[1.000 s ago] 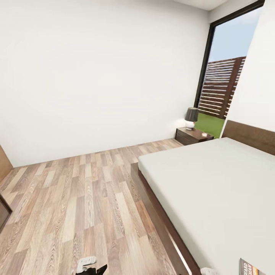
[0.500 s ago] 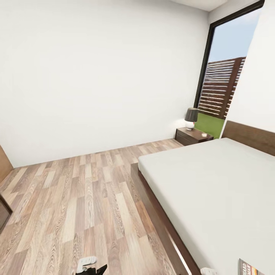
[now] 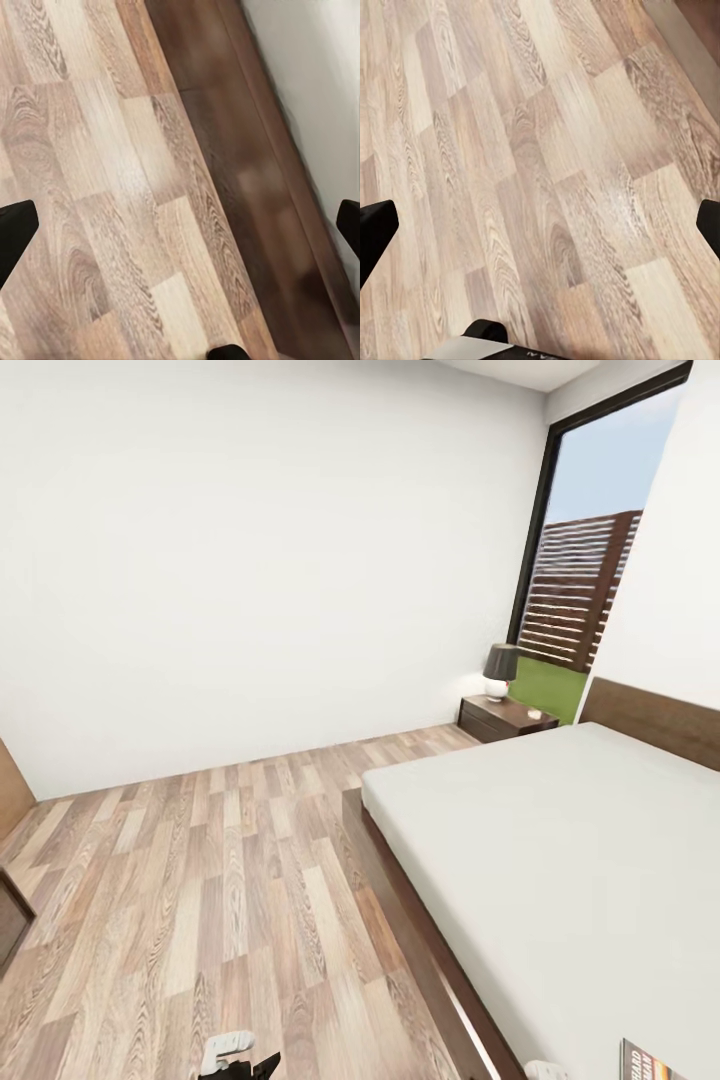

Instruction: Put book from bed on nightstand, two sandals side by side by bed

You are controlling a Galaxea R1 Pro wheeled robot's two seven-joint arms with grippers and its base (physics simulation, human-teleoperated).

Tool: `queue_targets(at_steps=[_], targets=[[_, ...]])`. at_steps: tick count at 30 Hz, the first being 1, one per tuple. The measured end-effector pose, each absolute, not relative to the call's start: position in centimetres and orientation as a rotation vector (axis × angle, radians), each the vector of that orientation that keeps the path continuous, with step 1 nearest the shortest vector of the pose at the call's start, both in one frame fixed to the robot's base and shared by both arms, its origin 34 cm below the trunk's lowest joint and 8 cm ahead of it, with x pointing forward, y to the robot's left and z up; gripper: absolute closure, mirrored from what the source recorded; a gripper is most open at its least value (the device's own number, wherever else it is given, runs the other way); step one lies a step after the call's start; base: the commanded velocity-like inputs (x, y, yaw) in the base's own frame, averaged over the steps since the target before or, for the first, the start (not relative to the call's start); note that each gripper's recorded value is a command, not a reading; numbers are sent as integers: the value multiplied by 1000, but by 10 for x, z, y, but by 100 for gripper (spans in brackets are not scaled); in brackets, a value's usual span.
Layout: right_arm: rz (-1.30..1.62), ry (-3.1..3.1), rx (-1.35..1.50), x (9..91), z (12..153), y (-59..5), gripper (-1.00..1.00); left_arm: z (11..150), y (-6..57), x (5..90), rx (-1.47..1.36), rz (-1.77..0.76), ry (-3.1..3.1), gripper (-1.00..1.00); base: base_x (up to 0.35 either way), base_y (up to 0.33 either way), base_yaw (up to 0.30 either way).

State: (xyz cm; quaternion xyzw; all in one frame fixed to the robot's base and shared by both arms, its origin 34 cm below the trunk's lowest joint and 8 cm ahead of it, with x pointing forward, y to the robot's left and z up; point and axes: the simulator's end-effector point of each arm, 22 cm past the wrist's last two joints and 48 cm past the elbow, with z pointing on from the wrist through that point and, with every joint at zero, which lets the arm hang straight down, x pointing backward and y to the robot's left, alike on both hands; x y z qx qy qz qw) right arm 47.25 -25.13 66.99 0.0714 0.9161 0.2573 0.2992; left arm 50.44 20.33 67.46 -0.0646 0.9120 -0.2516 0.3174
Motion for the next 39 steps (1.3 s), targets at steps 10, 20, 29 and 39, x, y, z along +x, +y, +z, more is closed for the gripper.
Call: queue_targets(at_steps=[10, 20, 29, 39], targets=[[683, 2434, 190, 469, 680, -251, -100, 685, 203, 502, -170, -662, 2400, -100, 0, 0, 0], [682, 2434, 190, 466, 690, -251, -100, 695, 203, 499, -170, -661, 2401, -100, 0, 0, 0], [683, 2434, 190, 463, 698, -251, -100, 703, 203, 496, -170, -661, 2401, -100, 0, 0, 0], [684, 2434, 190, 460, 706, -251, -100, 711, 203, 492, -171, -662, 2401, -100, 0, 0, 0]])
